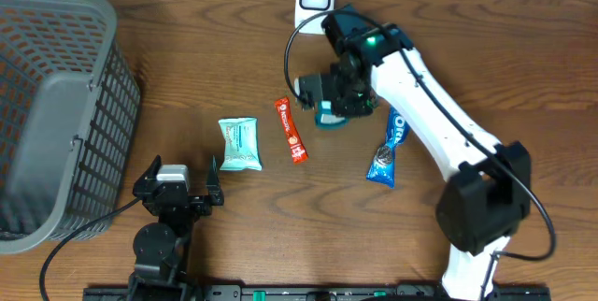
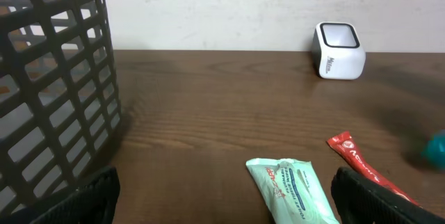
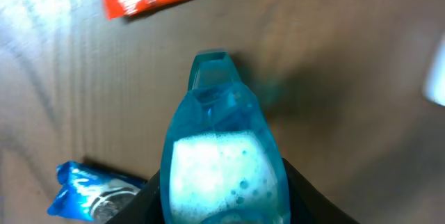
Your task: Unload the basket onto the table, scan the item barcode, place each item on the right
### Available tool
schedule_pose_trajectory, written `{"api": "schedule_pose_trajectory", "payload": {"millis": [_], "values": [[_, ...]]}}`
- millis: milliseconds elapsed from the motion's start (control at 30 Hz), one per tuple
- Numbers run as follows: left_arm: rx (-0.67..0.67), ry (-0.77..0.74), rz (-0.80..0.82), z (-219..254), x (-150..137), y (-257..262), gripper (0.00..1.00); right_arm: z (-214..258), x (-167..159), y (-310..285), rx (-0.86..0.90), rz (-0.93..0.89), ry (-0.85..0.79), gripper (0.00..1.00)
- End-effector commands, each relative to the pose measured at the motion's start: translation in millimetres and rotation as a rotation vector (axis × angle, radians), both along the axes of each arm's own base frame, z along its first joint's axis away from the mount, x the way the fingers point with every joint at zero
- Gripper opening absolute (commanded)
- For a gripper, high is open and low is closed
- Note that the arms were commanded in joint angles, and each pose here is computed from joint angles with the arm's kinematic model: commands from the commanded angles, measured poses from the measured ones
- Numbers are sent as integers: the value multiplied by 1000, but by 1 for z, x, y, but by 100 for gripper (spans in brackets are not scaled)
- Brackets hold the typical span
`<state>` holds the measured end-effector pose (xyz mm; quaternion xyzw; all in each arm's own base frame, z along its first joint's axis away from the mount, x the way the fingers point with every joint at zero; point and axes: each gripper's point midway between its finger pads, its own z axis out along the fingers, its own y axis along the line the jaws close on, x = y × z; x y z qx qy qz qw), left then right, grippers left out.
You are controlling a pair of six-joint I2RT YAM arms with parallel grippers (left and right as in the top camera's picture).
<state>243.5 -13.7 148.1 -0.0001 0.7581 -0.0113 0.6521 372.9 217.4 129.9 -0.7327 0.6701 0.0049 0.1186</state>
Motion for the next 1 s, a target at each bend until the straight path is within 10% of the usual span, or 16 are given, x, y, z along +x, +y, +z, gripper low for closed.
{"api": "schedule_pose_trajectory", "payload": {"millis": [0, 533, 833, 967], "values": [[3, 45, -9, -19, 0, -2, 98, 64, 11, 10, 126, -132, -145, 25], [3, 45, -9, -19, 0, -2, 98, 101, 24, 31, 380, -483, -140, 36], [3, 45, -9, -19, 0, -2, 98, 102, -8, 56, 545, -735, 190, 36], [3, 45, -9, -19, 0, -2, 98, 99, -33, 61, 534, -714, 321, 21]]}}
